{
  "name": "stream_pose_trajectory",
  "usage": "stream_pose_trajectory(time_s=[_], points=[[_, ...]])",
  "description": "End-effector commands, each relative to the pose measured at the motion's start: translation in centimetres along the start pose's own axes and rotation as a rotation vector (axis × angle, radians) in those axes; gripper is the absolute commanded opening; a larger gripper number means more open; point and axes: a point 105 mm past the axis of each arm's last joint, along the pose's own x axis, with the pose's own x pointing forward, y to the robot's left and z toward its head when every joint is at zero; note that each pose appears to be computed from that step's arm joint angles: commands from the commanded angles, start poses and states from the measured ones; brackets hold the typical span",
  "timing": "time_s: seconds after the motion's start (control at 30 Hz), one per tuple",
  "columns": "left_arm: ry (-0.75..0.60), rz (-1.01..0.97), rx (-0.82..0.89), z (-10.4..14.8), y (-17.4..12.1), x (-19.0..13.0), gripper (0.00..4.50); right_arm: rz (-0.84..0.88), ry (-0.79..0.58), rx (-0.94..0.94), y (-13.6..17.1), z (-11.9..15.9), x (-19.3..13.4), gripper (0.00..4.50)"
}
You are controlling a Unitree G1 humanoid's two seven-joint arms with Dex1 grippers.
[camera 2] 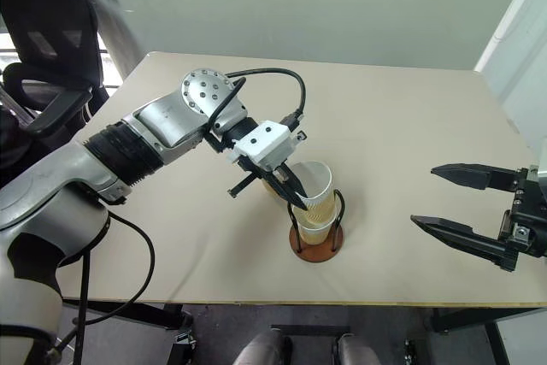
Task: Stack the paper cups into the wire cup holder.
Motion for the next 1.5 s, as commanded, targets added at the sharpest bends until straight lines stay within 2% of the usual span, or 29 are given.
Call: stream_pose_trajectory(time_s=[0.03, 0.3, 0.47, 0.63, 0.73, 0.87, 0.93, 1.03, 1.1, 1.3, 1.5], points=[[0.024, -0.022, 0.049, 0.7, 0.2, -0.7, 0.01, -0.032, -0.025, -0.046, -0.1, 0.9, -0.5, 3.48], [0.021, -0.012, 0.052, 0.5, 0.3, -0.7, 0.01, -0.034, -0.018, -0.046, -0.1, 0.8, -0.4, 3.48], [0.008, 0.002, 0.062, 0.8, 0.6, -0.8, 1.64, -0.035, -0.010, -0.047, -0.3, 0.7, -0.4, 3.48], [-0.022, 0.026, 0.072, 1.4, 1.0, -1.0, 3.49, -0.034, -0.003, -0.050, -0.5, 0.5, -0.3, 3.48], [-0.038, 0.082, 0.070, 1.8, 1.7, -2.0, 4.46, -0.030, -0.001, -0.056, -0.8, 0.5, -0.2, 3.48], [0.006, 0.214, -0.009, 0.6, 2.6, -4.9, 4.46, -0.024, -0.002, -0.067, -1.1, 0.5, -0.1, 3.48], [0.097, 0.300, -0.076, -1.8, 2.2, -7.0, 4.46, -0.019, -0.005, -0.074, -1.2, 0.6, 0.0, 3.48], [0.198, 0.357, -0.160, -5.2, 0.6, -8.7, 4.46, -0.014, -0.006, -0.077, -1.3, 0.5, 0.0, 3.48], [0.201, 0.376, -0.189, -6.3, 0.1, -8.8, 4.46, -0.011, -0.003, -0.077, -1.4, 0.4, 0.1, 3.48], [0.117, 0.382, -0.254, -7.3, -0.2, -7.3, 4.46, 0.002, 0.002, -0.085, -1.7, 0.3, 0.4, 3.48], [0.156, 0.348, -0.274, -8.8, -0.6, -6.1, 4.46, 0.006, 0.012, -0.094, -1.9, 0.4, 0.4, 3.48]])
